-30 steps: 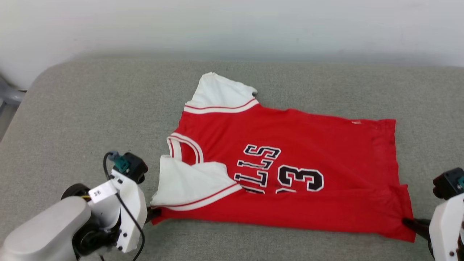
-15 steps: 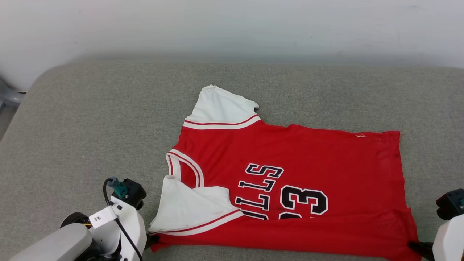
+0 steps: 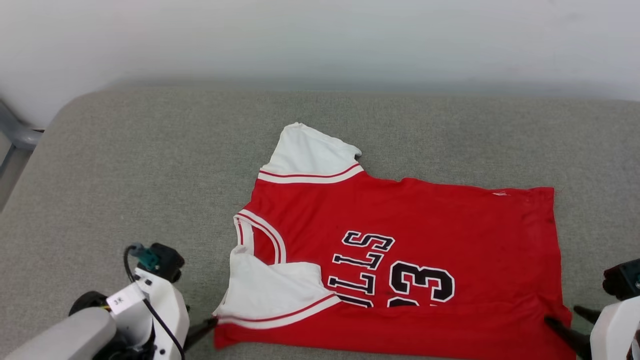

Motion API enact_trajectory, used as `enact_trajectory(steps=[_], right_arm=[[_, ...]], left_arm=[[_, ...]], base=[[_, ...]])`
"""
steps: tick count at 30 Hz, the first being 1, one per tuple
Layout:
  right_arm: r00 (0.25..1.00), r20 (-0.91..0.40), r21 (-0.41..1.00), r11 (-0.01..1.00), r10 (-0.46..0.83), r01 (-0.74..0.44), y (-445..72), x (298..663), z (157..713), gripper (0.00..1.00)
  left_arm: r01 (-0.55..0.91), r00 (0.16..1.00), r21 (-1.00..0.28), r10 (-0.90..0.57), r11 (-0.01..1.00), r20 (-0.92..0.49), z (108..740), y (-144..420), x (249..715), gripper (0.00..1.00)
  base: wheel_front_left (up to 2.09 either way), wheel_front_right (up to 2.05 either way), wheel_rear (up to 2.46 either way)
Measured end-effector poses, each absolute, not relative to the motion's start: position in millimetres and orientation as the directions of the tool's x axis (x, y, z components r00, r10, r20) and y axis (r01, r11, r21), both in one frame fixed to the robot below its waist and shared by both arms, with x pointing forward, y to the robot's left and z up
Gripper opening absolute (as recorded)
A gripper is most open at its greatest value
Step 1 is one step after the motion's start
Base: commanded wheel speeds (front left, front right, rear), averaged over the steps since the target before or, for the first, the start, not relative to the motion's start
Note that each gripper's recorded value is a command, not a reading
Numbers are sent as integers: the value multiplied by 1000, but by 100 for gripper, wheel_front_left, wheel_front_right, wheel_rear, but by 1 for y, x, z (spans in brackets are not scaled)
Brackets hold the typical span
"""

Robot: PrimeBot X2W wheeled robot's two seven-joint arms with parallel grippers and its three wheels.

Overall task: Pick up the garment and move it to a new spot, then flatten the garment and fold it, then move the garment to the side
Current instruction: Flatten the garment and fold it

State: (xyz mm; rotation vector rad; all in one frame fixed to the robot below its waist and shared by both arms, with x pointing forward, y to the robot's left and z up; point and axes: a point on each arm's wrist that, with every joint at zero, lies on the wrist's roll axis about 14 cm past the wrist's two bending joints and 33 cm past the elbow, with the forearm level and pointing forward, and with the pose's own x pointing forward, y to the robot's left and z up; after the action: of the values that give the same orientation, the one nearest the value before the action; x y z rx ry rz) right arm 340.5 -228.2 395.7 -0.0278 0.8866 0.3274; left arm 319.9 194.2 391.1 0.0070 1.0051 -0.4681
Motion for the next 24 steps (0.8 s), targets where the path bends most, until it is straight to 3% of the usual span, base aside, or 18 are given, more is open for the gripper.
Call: enact_trajectory(steps=[5, 11, 18, 24], right_arm=[[739, -616, 32, 946, 272, -321, -229, 364, 435, 100], [928, -265, -19, 961, 263, -277, -221, 401, 508, 100], [978, 23, -13, 979, 205, -205, -209, 412, 553, 100], [979, 103, -2, 984, 178, -179, -198, 418, 561, 100]], left_arm=[[399, 583, -132, -362, 908, -727, 431, 205, 347, 100], [420, 754, -40, -373, 906, -541, 489, 199, 393, 100], [425, 847, 45, -380, 904, -372, 536, 184, 451, 100], [449, 850, 67, -403, 891, -339, 557, 166, 505, 100]], base=[[0, 0, 0], [0, 0, 0], [0, 0, 0], [0, 0, 0]])
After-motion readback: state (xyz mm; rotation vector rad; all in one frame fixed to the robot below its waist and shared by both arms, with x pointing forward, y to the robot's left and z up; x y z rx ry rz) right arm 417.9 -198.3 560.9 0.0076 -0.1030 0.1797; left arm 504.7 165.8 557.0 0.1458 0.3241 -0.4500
